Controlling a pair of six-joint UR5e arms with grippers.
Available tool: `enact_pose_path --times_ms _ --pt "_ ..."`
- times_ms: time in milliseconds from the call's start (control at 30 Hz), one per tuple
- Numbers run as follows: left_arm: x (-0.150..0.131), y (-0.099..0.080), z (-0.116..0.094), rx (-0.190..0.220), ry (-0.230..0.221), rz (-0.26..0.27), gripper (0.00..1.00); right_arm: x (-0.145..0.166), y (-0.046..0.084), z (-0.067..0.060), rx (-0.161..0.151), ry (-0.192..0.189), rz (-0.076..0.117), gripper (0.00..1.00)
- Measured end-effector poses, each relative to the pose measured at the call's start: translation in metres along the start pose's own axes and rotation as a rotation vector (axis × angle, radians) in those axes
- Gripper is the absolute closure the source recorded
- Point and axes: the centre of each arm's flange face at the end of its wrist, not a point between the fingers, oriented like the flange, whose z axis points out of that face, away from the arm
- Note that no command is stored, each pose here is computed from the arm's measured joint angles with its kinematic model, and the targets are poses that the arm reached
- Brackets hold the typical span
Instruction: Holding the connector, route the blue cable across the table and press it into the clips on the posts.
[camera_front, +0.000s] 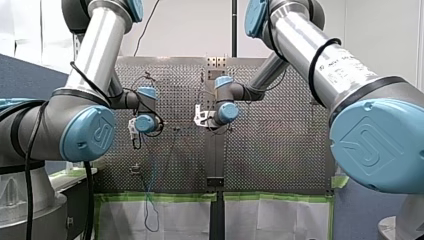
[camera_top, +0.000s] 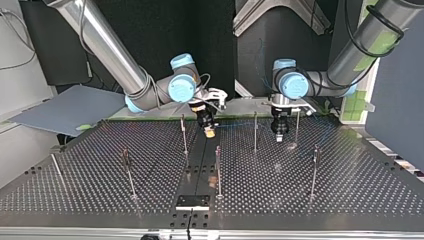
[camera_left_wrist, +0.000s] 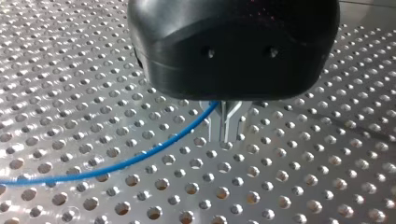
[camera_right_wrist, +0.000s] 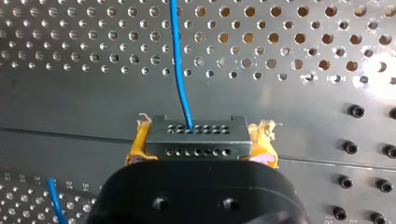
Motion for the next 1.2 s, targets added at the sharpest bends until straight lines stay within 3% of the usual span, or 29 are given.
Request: enact_pose_path --times_ms 67,100,133,167,500,700,933,1200 --pt "0.001 0.001 -0.001 -0.003 0.012 0.006 0.36 0.001 0.001 0.000 0.000 0.001 0.000 1.00" --pt "0.002 0.001 -0.002 -0.004 0.018 0.009 0.36 0.001 0.001 0.001 -0.001 0.001 0.000 1.00" --pt "0.002 0.001 -0.002 -0.005 0.026 0.012 0.24 0.001 0.002 0.001 -0.001 0.000 0.001 1.00" --pt "0.003 0.001 -0.003 -0.005 0.032 0.016 0.02 0.001 0.002 0.001 -0.001 0.000 0.001 1.00" --pt "0.008 0.002 -0.013 -0.041 0.105 0.091 0.02 0.001 0.004 0.001 -0.003 -0.004 0.001 1.00" --pt "0.003 0.001 -0.030 -0.066 0.146 0.115 0.02 0.001 0.006 0.001 -0.003 -0.005 0.002 1.00" --pt "-0.002 -0.009 -0.063 -0.051 0.195 0.107 0.02 0.001 0.006 0.001 -0.003 -0.007 0.002 1.00" --pt "-0.007 -0.022 -0.094 -0.023 0.193 0.107 0.02 0.000 0.007 0.000 -0.005 -0.018 0.002 1.00"
